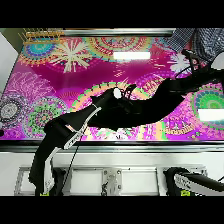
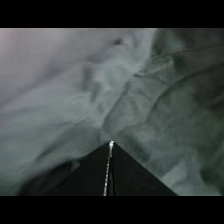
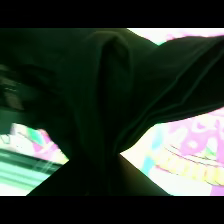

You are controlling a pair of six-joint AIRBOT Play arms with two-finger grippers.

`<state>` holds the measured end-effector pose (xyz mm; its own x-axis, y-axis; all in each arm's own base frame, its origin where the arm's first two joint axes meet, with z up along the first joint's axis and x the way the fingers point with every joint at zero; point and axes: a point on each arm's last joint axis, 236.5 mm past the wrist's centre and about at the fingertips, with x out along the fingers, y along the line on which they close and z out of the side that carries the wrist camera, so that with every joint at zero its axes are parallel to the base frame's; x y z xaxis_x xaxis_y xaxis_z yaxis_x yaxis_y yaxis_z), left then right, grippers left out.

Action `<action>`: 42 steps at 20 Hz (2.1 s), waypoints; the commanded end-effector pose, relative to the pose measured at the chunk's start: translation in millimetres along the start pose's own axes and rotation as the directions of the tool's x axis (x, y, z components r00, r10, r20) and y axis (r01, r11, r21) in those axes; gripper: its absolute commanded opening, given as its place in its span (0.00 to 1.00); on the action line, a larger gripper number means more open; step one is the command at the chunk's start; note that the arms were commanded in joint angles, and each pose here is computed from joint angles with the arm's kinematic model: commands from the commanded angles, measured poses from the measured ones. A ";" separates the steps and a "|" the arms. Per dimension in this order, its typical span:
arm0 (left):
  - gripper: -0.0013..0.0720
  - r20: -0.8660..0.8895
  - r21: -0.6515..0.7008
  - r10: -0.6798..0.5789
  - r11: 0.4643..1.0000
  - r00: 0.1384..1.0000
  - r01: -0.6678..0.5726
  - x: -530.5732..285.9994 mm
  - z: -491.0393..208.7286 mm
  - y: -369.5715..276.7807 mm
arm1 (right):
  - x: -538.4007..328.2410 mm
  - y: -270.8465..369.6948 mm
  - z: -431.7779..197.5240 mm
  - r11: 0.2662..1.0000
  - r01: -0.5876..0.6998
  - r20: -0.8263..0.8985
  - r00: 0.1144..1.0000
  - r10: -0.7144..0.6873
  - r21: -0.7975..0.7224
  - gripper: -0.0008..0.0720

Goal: Fold the clothes and pants, and hang the long-sleeved shirts on hangers.

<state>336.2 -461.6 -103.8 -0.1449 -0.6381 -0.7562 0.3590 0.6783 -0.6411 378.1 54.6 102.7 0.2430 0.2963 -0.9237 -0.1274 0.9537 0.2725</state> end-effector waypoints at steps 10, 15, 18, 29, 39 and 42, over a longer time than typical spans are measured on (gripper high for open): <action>0.03 0.099 -0.023 -0.006 1.000 0.995 0.008 -41.2 35.8 3.1 | 2.1 78.3 3.5 0.997 -0.058 0.016 0.998 0.058 -0.046 0.04; 0.03 0.276 -0.048 0.108 0.994 0.955 -0.098 -157.7 82.6 57.5 | 10.0 140.5 3.9 0.984 -0.149 0.043 0.987 0.153 -0.097 0.04; 0.03 0.353 -0.099 0.170 0.985 0.920 -0.144 -229.2 92.3 91.9 | 23.5 180.0 3.2 0.976 -0.187 0.056 0.979 0.194 -0.107 0.04; 0.03 0.491 -0.258 0.282 0.951 0.824 -0.171 -393.2 68.3 155.8 | 188.5 316.5 -24.7 0.946 -0.292 0.008 0.955 0.296 -0.141 0.15; 0.03 0.470 -0.171 0.260 0.964 0.844 -0.201 -395.4 55.3 124.5 | 167.6 246.2 -20.3 0.942 -0.227 0.007 0.972 0.236 -0.248 0.95; 0.03 0.440 -0.097 0.229 0.973 0.868 -0.208 -372.9 55.9 99.3 | 164.4 120.6 -50.2 0.991 -0.103 -0.046 0.994 0.099 -0.083 0.95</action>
<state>489.2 -154.2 121.8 0.4011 -0.5398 -0.7401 0.2282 0.8414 -0.4899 370.8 309.5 -2.8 0.2167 0.4990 -0.8391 -0.3289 0.8466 0.4185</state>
